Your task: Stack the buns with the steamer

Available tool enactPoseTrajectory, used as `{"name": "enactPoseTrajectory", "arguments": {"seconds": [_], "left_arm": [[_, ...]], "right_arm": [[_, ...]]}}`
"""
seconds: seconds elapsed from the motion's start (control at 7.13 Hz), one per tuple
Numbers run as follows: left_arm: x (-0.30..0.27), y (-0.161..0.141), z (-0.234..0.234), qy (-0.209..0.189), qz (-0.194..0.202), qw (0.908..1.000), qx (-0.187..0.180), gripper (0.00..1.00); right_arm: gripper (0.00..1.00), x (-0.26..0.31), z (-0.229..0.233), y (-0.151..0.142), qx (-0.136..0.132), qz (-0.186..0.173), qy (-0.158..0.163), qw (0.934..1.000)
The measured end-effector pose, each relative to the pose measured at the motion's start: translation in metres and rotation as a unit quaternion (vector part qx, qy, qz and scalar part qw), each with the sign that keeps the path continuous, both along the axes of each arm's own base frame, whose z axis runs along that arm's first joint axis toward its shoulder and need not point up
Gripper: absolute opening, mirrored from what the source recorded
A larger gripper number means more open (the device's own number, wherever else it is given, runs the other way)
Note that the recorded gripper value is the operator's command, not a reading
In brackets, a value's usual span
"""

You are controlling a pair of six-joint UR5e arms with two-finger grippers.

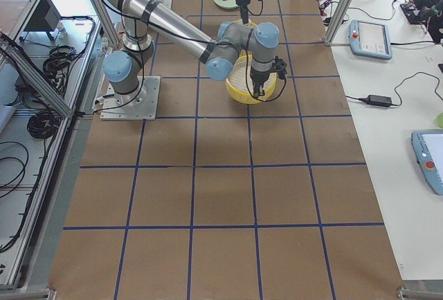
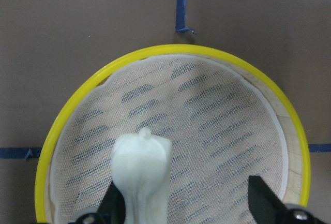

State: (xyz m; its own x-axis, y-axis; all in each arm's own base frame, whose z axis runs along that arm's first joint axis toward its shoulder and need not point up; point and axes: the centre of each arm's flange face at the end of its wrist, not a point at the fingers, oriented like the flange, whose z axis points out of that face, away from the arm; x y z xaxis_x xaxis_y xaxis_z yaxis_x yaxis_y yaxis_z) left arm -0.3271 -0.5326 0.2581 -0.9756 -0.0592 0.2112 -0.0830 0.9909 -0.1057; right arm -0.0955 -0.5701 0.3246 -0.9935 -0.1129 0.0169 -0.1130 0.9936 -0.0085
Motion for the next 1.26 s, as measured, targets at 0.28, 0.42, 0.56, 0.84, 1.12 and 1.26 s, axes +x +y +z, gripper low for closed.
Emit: {"name": "enactPoseTrajectory", "arguments": {"seconds": [0.28,0.42,0.56,0.84,1.12,1.26], "left_arm": [[0.0,0.0,0.002,0.001,0.004,1.0,-0.001,1.0],[0.002,-0.001,0.008,0.0,-0.002,1.0,-0.008,1.0],[0.014,-0.007,0.015,-0.012,-0.017,0.9996,-0.021,1.0],[0.088,-0.031,0.016,-0.059,-0.031,0.9976,-0.019,1.0],[0.17,-0.032,0.013,-0.126,-0.053,0.9906,0.007,1.0],[0.207,-0.023,0.005,-0.163,-0.072,0.9836,0.026,1.0]], "right_arm": [[0.03,0.015,0.019,0.001,-0.001,0.005,-0.006,1.0],[0.03,0.039,0.025,0.0,-0.002,0.005,-0.005,1.0],[0.03,0.075,0.028,0.0,0.001,-0.003,0.002,1.0],[0.03,0.171,0.031,0.008,0.004,-0.036,0.024,0.9991],[0.04,0.253,0.022,0.024,0.009,-0.082,0.029,0.9962],[0.04,0.285,0.015,0.03,0.011,-0.101,0.028,0.9944]]}}
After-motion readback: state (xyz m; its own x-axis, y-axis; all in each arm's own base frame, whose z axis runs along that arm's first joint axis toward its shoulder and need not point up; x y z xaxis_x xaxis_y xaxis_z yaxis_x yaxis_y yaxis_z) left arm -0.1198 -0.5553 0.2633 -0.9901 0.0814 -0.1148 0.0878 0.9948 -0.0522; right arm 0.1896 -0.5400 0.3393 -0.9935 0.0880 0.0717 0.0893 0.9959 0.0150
